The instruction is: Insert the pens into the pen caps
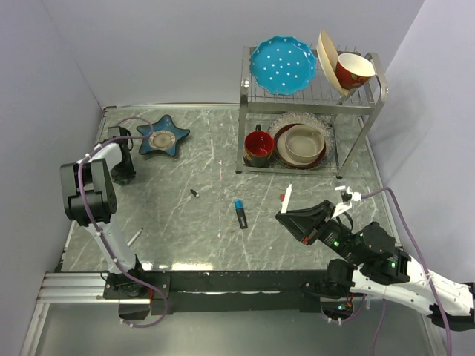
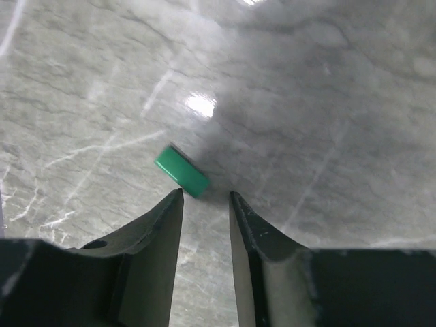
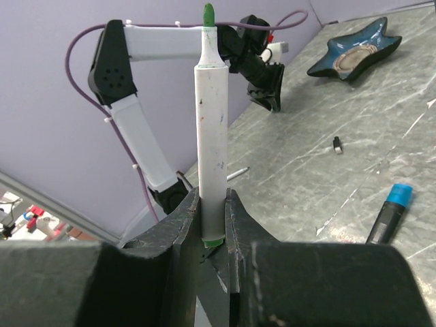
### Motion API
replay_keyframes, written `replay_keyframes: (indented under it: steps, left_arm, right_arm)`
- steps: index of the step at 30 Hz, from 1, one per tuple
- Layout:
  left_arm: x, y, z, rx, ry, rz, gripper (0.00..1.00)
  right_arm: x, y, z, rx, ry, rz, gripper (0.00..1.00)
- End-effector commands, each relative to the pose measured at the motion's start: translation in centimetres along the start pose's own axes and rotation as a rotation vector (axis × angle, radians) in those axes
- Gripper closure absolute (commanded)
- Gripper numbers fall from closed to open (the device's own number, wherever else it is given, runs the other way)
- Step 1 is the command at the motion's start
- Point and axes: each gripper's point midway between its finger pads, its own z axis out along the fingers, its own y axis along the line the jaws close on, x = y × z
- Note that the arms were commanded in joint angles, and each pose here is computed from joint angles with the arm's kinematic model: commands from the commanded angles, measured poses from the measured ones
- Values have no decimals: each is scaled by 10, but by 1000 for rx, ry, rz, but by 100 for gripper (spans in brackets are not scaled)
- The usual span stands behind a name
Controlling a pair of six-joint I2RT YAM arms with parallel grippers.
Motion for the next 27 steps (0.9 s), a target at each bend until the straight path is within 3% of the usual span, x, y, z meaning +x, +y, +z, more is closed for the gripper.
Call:
replay_keyframes:
  steps: [1,8,27]
  left_arm:
    - [37,5,25,-36,134,-43,59]
    - [38,15,24,-78,124,-100,54]
    - [33,14,33,-92,135,-239,60]
  right_arm:
    - [-4,0,-1,6,-10,-1,100]
    - [-2,4,1,-14,-1,2,100]
    - [-6,5,-1,-17,-12,6,100]
